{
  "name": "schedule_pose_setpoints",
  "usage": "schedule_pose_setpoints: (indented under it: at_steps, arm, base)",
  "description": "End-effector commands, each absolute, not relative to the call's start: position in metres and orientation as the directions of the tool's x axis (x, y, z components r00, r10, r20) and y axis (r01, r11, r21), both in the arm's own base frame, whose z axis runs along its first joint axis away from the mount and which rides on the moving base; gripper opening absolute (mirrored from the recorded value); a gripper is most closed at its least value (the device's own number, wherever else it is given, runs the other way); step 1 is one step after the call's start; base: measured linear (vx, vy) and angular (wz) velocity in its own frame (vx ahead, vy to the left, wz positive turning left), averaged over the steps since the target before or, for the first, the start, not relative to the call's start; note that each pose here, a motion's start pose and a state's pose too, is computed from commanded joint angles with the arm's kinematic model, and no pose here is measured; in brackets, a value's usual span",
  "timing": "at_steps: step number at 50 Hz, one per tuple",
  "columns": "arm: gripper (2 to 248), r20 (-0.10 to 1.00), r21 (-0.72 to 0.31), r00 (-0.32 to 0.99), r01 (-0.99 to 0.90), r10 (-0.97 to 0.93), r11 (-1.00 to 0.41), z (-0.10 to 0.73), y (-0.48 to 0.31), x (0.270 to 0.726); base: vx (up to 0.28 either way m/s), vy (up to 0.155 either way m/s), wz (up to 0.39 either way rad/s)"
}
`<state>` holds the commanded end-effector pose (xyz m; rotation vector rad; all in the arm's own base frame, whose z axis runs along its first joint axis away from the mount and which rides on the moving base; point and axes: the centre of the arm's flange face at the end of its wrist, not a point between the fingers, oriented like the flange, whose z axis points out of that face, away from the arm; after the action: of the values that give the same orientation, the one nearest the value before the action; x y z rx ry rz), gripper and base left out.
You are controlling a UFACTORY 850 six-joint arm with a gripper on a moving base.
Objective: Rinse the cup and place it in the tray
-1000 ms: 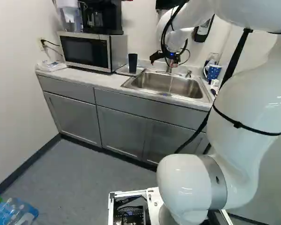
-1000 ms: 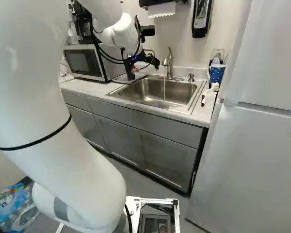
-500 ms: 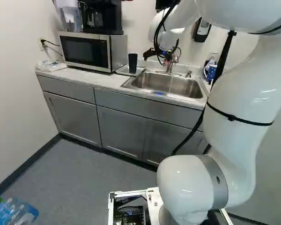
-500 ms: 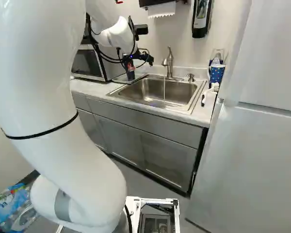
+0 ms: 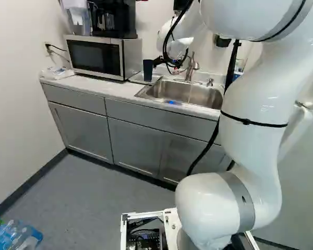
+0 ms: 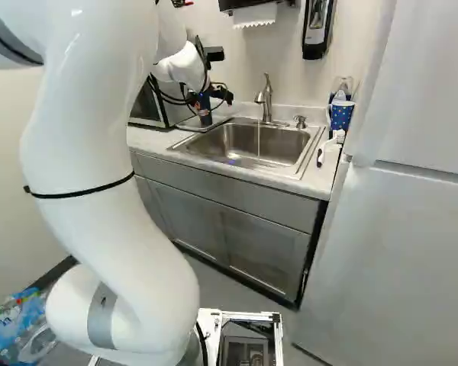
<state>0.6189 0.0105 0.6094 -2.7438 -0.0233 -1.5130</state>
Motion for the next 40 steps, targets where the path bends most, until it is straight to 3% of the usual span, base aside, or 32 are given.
schedule_pose_setpoints:
  at_steps: [40]
  arm:
    - [247, 0.856, 0.000, 0.515, 0.077, 0.040, -0.997, 0.560, 0.054, 0.693]
  base:
    - [0.000, 0.000, 0.000]
